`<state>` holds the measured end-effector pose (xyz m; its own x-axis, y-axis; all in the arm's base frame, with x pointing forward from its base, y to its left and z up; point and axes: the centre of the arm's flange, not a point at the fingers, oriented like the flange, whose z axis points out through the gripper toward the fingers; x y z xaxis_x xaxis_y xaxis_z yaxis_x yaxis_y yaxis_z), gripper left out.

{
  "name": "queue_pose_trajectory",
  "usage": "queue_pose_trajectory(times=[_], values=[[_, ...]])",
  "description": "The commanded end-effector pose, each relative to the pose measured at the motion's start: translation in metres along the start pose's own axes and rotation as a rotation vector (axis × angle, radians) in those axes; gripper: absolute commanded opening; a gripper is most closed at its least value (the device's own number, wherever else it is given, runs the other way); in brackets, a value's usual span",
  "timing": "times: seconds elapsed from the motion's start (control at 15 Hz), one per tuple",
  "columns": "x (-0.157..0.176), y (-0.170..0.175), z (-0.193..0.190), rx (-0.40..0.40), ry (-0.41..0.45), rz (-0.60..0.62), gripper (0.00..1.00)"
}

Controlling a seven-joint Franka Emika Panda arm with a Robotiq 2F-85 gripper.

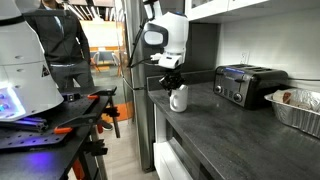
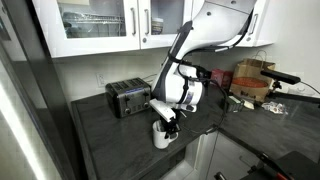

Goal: Move the mug forward

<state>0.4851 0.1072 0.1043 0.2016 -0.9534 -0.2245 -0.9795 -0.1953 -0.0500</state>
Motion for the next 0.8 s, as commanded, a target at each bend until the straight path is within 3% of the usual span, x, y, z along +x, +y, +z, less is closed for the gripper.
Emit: queue_pose_trajectory(times=[0.0,0.13,0.53,0.6,0.73], values=[[-0.002,-0.001,-0.005,-0.023,0.002,-0.035,0.37],[-0.006,-0.001,-0.008,-0.012,0.008,-0.061,0.48],[-0.023,-0.008,-0.039,0.027,0.005,-0.115,0.93],[-0.025,-0.008,-0.046,0.021,-0.005,-0.129,0.99],[-0.029,-0.008,-0.062,-0.006,-0.02,-0.146,1.0]])
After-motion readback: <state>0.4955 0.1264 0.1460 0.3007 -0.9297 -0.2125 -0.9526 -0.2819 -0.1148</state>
